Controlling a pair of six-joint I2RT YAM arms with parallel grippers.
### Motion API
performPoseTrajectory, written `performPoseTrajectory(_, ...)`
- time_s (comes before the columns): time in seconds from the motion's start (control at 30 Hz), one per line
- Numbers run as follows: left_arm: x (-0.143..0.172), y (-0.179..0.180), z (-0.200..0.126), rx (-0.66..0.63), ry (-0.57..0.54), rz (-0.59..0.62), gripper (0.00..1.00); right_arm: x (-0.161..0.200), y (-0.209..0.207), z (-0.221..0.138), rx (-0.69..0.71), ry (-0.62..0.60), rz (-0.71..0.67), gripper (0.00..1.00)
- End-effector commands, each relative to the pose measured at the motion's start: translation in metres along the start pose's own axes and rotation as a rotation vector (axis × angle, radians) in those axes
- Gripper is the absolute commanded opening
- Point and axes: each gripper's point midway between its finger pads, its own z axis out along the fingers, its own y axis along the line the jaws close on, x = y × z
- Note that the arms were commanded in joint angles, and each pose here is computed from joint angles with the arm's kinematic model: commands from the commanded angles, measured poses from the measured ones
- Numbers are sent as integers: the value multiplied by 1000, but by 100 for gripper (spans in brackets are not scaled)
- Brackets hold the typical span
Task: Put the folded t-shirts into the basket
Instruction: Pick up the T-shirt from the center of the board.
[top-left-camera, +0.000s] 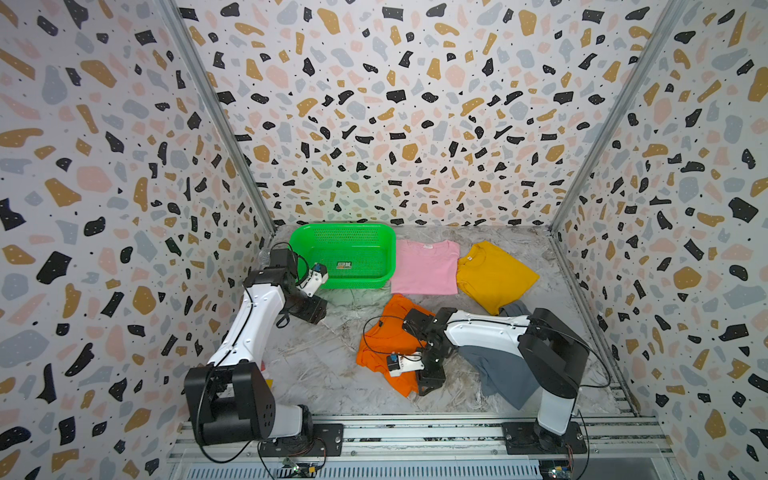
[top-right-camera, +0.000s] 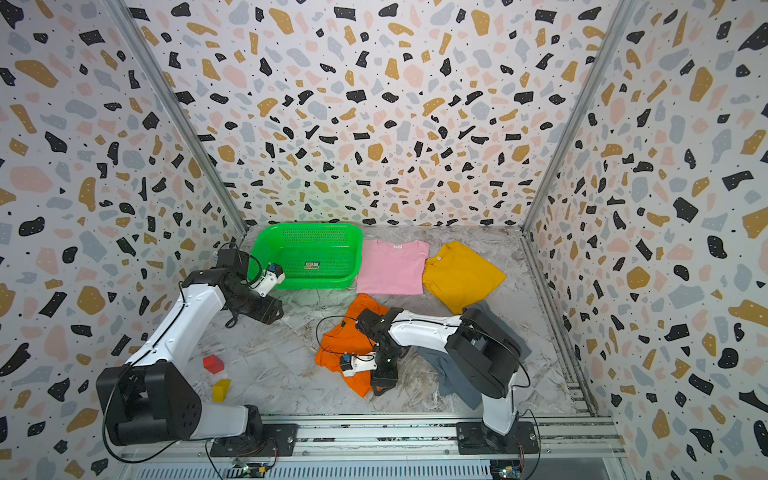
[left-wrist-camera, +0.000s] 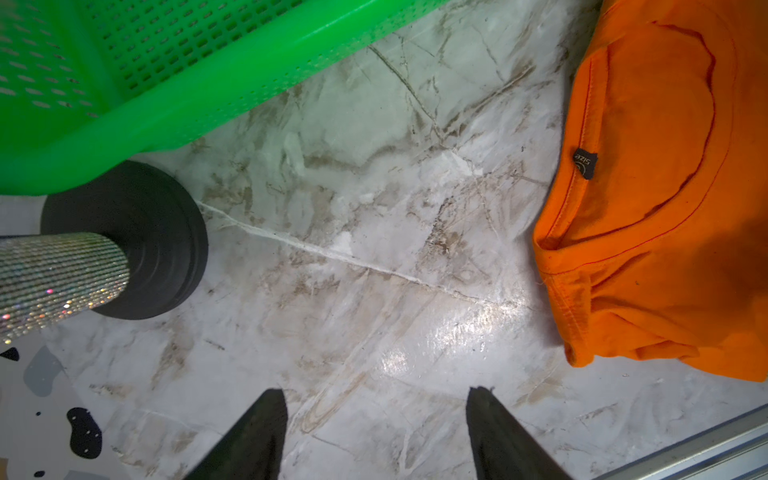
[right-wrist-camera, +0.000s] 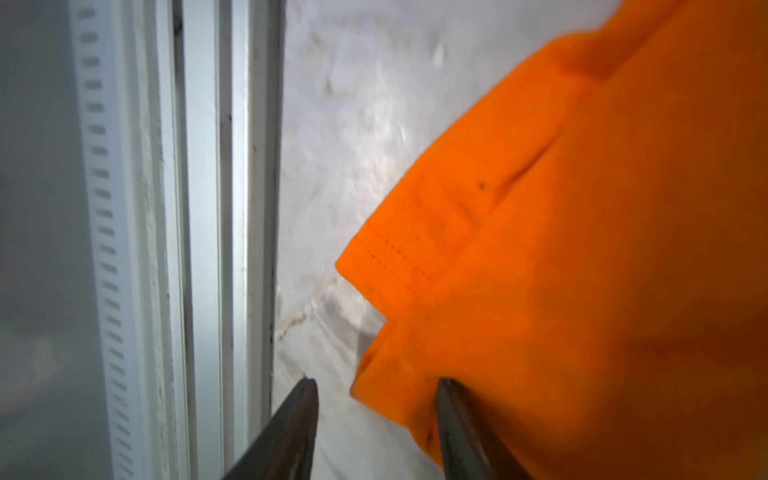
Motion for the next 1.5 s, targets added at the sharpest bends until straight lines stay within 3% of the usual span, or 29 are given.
performPoseTrajectory(0.0, 4, 1, 0, 0, 29, 2, 71, -44, 23, -22, -106, -130, 26, 54)
performPoseTrajectory(0.13, 12, -6, 7, 37, 48, 6, 70, -60, 13, -60, -72, -254, 35, 57)
performPoseTrajectory(0.3, 19, -42, 20, 191, 54, 38, 69, -30, -53, -97, 67, -355, 248, 64)
performPoseTrajectory(0.37, 22, -58, 27, 240, 80, 72, 69, -12, -76, -97, 140, -327, 315, 64)
performPoseTrajectory(0.47, 28, -82, 38, 275, 138, 169, 68, 22, -98, -88, 268, -176, 316, 62)
performPoseTrajectory(0.6, 32, -110, 51, 261, 165, 346, 67, 47, -116, -84, 294, -108, 398, 58)
performPoseTrajectory(0.87, 28, -133, 87, 116, 141, 677, 64, 79, -102, -71, 178, -38, 499, 52)
performPoseTrajectory(1.03, 27, -128, 107, 28, 129, 745, 64, 83, -79, -61, 52, -47, 546, 48)
performPoseTrajectory(1.3, 13, -106, 127, -144, 106, 946, 64, 73, -52, -47, -115, -102, 587, 43)
performPoseTrajectory(1.47, -16, -89, 138, -254, 37, 1073, 65, 42, -26, -56, -219, -194, 516, 44)
